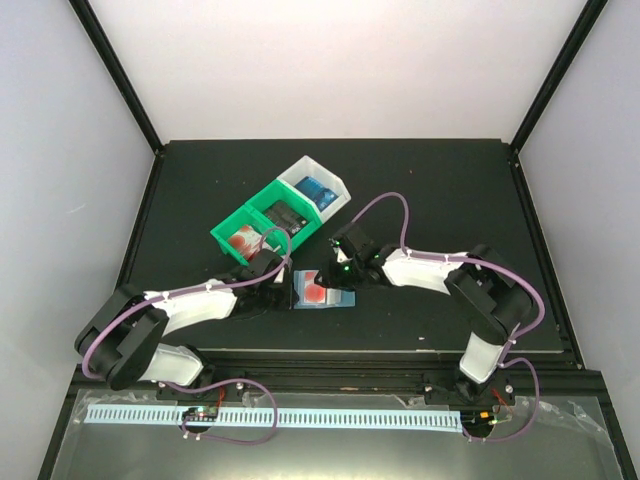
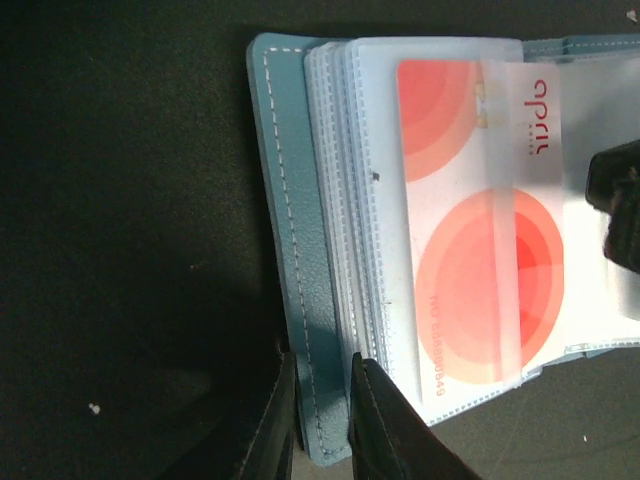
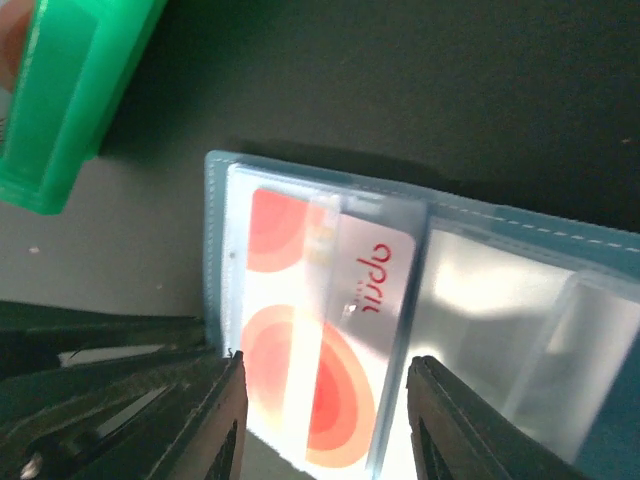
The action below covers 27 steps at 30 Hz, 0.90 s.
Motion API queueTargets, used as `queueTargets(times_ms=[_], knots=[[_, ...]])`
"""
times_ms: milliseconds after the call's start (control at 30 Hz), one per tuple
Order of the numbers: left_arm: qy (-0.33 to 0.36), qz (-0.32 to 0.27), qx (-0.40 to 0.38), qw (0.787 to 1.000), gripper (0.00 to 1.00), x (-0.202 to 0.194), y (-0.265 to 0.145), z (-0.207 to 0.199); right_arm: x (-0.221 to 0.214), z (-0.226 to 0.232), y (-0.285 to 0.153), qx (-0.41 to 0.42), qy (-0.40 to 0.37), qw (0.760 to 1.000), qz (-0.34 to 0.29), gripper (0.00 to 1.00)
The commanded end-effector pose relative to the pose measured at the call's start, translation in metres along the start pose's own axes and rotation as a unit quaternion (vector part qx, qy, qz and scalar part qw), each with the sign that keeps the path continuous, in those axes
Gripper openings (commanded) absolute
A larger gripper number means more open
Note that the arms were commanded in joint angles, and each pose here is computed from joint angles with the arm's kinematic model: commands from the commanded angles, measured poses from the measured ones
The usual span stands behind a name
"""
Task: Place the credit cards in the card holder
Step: Insert the credit card into the card holder.
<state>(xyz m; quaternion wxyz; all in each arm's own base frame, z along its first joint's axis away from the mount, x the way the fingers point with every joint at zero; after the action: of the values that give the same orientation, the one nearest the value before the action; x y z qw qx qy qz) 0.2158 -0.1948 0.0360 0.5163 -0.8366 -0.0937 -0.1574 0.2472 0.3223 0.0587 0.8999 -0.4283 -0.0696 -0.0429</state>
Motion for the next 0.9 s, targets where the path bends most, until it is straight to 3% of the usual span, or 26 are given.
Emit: queueTargets(times_ms=[0, 133, 500, 700, 867], knots=[[0.014, 0.002, -0.020, 1.000, 0.18, 0.001, -0.005, -0.010, -0.001, -0.021, -0.001, -0.105, -0.012, 0.994, -0.013, 0.45], [0.014, 0.005, -0.024, 1.000, 0.18, 0.000, -0.003, -0.011, -0.004, -0.016, 0.007, -0.106, -0.020, 0.994, -0.004, 0.36], [0.015, 0.012, -0.033, 0.999, 0.16, -0.004, 0.001, -0.012, -0.014, 0.009, 0.019, -0.051, -0.043, 0.998, 0.021, 0.23], [0.017, 0.012, -0.047, 0.999, 0.16, -0.004, 0.002, -0.015, -0.017, 0.022, 0.021, -0.013, -0.052, 0.998, 0.036, 0.30], [0.014, 0.012, -0.048, 0.999, 0.16, -0.005, 0.002, -0.015, -0.009, 0.012, 0.011, -0.071, -0.053, 0.996, 0.007, 0.41]])
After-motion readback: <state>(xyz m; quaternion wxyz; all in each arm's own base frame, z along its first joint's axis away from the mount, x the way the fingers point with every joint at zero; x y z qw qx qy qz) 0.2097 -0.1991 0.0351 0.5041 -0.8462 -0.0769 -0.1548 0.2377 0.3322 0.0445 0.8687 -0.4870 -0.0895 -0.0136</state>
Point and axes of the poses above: each gripper's point midway between its finger pads, its own y axis out along the fingers, its own z axis along the line the jaws close on, x = y × z, the point moved 2 cm from there along -y, back along the fingers, and after that the axes turned 3 degrees about y, right-handed, at the moved point
